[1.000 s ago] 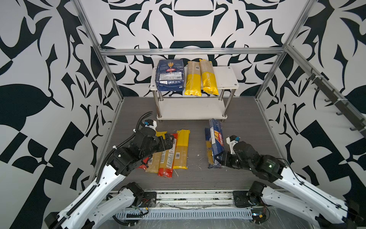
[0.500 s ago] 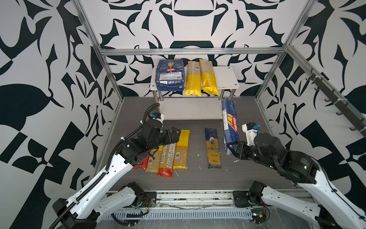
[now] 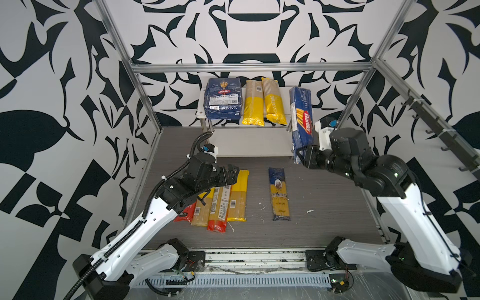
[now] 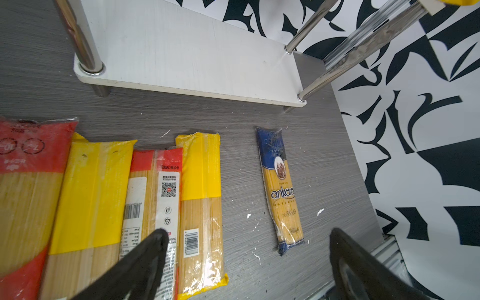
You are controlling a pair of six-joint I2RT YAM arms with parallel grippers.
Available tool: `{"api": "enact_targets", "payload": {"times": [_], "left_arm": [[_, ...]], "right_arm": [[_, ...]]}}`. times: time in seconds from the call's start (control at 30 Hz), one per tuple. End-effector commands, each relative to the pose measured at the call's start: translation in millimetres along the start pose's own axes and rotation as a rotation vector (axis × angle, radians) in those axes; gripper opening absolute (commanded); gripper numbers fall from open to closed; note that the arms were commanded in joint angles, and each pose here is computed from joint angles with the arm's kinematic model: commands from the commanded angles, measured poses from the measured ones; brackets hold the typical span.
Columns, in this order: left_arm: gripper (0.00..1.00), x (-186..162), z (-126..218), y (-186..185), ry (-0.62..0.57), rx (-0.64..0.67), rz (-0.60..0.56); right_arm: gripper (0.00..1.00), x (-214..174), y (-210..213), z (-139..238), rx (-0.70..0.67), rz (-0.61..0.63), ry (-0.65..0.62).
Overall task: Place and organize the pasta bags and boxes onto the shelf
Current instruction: 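Stand the Barilla box on the upper shelf beside the yellow bags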
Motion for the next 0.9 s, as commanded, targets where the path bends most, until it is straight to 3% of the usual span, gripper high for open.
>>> {"api": "enact_targets", "payload": {"times": [0.0, 0.3, 0.87], "left_arm": [[1.0, 12, 9, -8, -0.053, -0.024, -0.032], [0.99, 22, 12, -2, -0.079, -0.005, -0.026], [0.99, 31, -3, 1, -0.075, 0.016, -0.007]], "right_arm": [[0.32, 51, -8, 20, 0.063, 0.0, -0.212], [0.32, 100, -39, -24, 0.076, -0.017, -0.199], [0.32, 139, -81, -83, 0.111, -0.061, -0.16]]}}
Point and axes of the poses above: each gripper's point midway between its finger pads, its own z axis back along the fingers, its own y axis along the line the jaws close on, x = y × z, the point moved 9 cm from there along z, back along the fingers, and after that the axes turned 15 degrees about z, right-handed, at the moved point
